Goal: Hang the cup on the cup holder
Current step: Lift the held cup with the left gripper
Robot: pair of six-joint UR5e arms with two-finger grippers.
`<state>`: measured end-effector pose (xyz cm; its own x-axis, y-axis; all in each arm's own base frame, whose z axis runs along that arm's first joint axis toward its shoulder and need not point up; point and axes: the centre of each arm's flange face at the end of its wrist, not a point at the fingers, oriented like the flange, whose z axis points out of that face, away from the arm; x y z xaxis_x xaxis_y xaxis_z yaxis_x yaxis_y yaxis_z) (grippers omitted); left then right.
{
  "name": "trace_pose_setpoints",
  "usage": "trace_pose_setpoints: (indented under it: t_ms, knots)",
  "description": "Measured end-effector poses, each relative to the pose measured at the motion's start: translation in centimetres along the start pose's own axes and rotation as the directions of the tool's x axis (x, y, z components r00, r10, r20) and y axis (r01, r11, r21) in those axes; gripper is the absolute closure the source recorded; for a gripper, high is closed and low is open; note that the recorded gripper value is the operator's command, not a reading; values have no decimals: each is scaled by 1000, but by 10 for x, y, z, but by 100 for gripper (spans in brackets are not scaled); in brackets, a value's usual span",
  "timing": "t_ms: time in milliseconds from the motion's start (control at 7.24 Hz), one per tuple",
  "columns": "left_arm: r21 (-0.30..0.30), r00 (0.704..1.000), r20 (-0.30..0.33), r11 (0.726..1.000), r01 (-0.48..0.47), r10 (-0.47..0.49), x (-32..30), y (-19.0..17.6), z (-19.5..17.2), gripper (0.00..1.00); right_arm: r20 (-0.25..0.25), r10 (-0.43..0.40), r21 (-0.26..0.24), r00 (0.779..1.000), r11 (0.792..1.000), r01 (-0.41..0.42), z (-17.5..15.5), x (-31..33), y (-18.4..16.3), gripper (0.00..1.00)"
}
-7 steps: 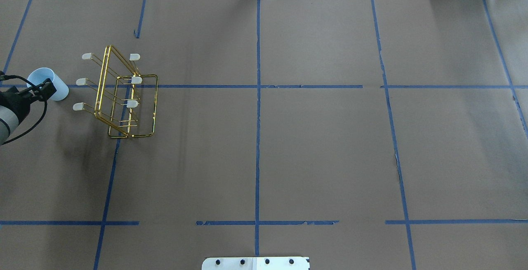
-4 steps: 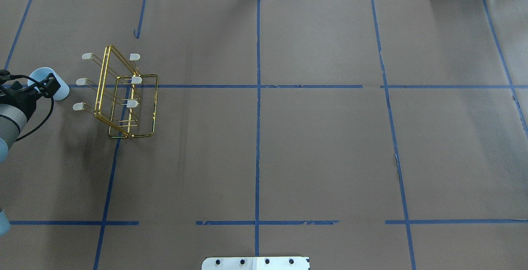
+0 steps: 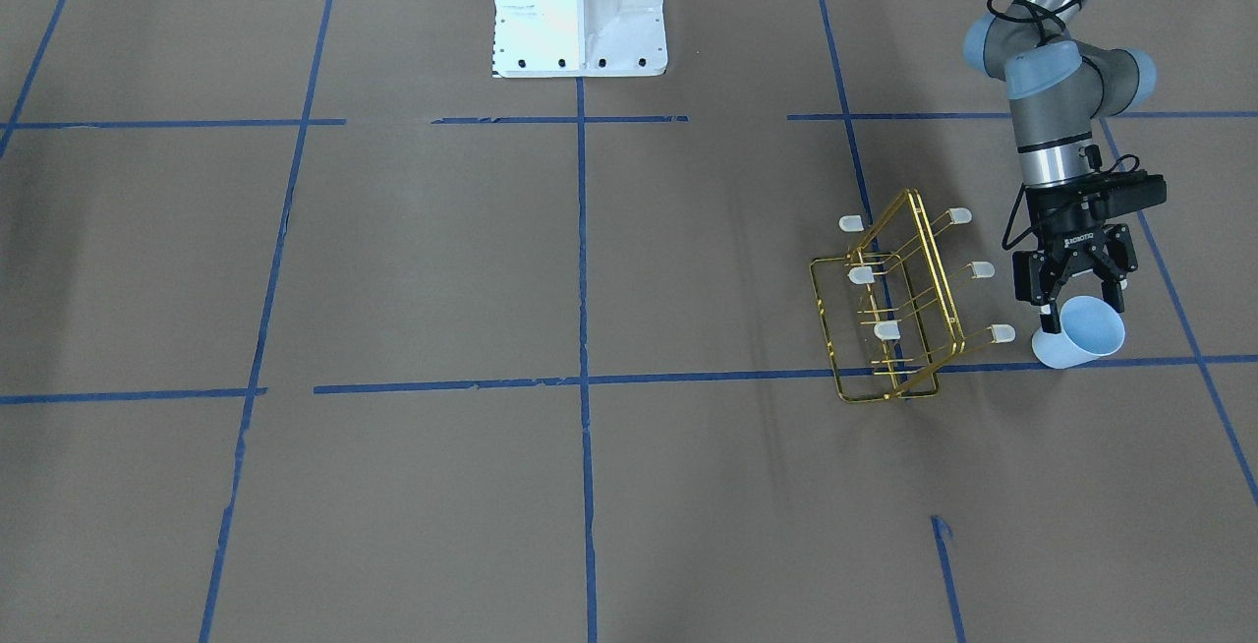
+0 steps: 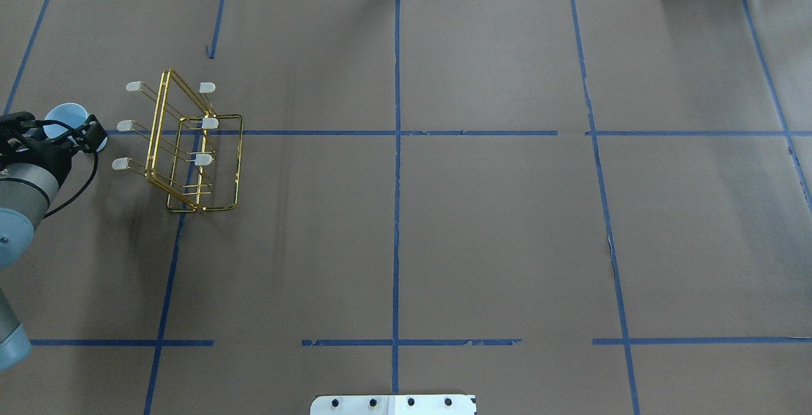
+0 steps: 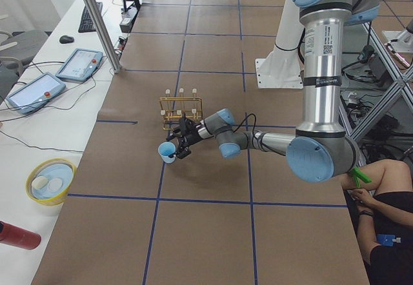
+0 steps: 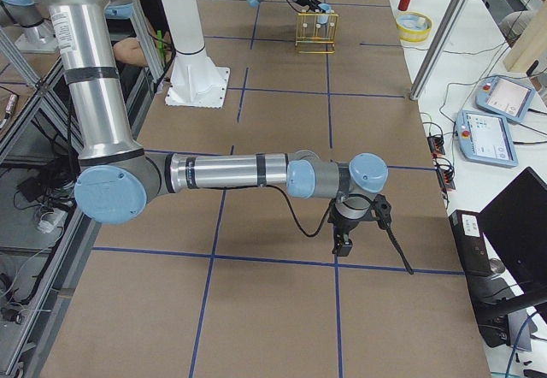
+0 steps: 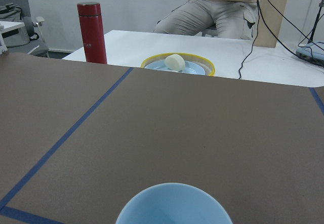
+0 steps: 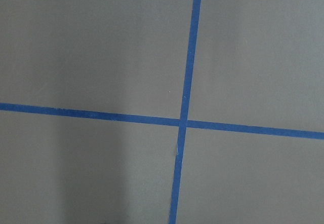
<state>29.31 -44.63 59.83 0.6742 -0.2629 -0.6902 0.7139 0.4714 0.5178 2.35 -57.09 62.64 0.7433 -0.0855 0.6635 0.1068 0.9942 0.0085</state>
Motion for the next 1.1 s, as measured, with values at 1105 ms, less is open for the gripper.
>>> trace_pose_setpoints:
  t_ms: [1105]
  knots:
    - [21, 999, 46, 999, -25, 24, 0, 31, 28, 0, 0, 0, 0, 1000, 1000, 0, 0, 0, 0, 0]
